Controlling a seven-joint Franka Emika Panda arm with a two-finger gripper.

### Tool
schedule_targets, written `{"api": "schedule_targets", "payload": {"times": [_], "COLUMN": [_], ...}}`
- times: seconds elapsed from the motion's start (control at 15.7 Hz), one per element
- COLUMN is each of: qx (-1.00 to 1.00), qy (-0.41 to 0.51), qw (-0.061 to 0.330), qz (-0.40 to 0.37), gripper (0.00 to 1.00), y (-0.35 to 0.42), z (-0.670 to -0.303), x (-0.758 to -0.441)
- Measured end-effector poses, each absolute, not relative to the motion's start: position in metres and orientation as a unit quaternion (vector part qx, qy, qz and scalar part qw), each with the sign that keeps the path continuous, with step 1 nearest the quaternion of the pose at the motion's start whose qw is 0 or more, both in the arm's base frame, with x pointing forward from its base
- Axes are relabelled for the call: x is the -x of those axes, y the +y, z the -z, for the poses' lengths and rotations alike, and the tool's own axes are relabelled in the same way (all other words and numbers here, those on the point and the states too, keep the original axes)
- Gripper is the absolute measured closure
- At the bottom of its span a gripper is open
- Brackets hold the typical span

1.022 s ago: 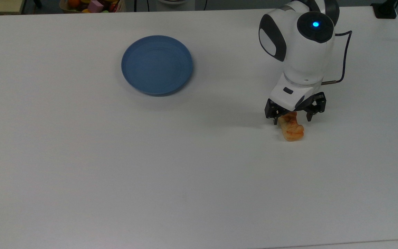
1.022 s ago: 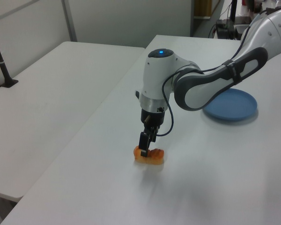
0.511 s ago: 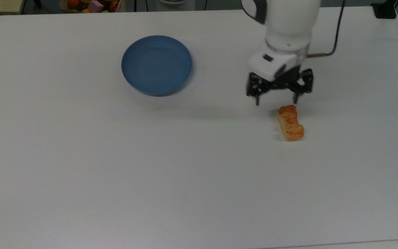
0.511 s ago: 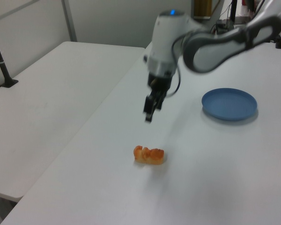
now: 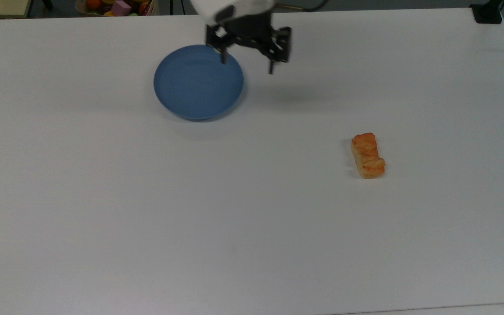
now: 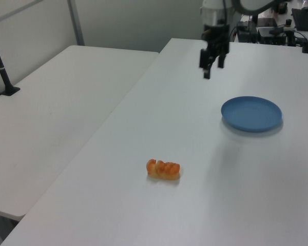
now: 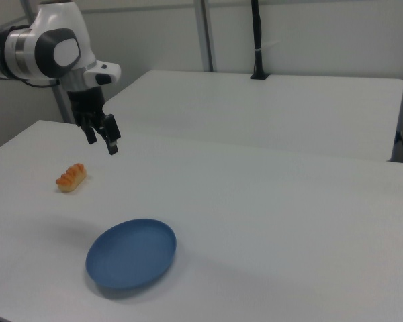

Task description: Put the bread on the table

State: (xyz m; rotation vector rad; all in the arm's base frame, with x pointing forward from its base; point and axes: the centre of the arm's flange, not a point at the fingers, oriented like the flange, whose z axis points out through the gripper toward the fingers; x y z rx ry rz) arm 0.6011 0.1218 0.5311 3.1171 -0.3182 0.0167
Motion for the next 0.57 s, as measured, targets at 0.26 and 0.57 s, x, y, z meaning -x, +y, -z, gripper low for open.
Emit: {"api": "schedule_targets", "payload": {"times": [0.26, 0.57], "qx": [-0.993, -0.99], "qy": [-0.112, -0.132], "qw": [0.029, 0.031], "qz": [0.022, 0.03], "gripper": [0.0, 0.0], "y": [0.057, 0.002], "z": [-0.536, -0.534], "x": [-0.579, -0.576]}}
